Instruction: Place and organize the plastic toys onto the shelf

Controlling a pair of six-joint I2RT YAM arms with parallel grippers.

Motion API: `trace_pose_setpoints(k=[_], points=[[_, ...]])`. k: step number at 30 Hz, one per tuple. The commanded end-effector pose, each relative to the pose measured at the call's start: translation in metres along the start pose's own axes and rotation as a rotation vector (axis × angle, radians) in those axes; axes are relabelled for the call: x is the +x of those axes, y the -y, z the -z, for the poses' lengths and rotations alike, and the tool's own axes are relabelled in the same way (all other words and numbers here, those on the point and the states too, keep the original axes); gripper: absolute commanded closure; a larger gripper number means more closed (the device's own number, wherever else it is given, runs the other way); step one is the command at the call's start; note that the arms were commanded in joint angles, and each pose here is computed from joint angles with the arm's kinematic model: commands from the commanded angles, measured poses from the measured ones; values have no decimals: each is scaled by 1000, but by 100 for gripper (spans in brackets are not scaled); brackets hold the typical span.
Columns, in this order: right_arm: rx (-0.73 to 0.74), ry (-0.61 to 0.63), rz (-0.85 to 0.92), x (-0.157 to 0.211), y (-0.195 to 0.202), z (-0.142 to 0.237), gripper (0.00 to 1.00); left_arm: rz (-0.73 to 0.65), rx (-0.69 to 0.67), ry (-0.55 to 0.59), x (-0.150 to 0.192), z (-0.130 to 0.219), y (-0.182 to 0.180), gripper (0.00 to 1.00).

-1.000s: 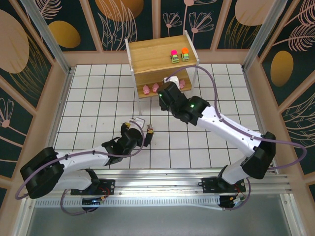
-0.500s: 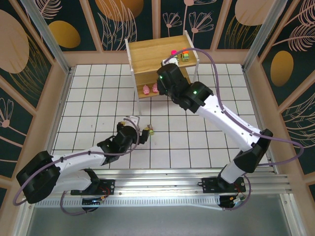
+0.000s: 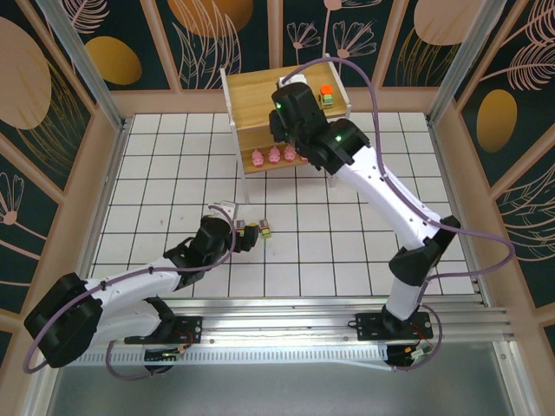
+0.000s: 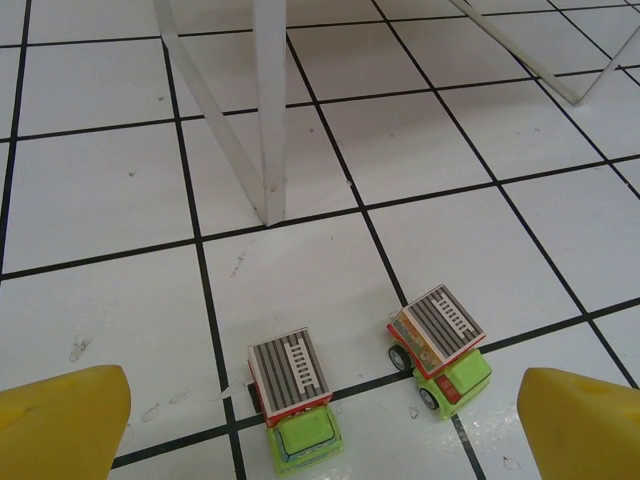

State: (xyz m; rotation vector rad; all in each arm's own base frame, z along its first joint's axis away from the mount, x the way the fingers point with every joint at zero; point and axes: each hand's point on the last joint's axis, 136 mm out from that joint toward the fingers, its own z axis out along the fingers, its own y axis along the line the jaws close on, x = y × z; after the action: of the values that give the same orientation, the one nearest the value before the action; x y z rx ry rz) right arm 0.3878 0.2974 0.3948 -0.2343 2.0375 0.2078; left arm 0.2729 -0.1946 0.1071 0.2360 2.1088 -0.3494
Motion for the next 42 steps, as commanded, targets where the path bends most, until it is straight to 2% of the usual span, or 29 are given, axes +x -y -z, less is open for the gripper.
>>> trace_pose_setpoints(k=[1,15,42], points=[[2,-12,28,-8,5,-6,72,39,18,-1,1,0,-2,1],[29,-53,23,-12,22,-49,72,80,12,-14,3,-3,-13,1],[38,-96,42,3,24,-65,68,79,4,-22,4,-5,-14,1]])
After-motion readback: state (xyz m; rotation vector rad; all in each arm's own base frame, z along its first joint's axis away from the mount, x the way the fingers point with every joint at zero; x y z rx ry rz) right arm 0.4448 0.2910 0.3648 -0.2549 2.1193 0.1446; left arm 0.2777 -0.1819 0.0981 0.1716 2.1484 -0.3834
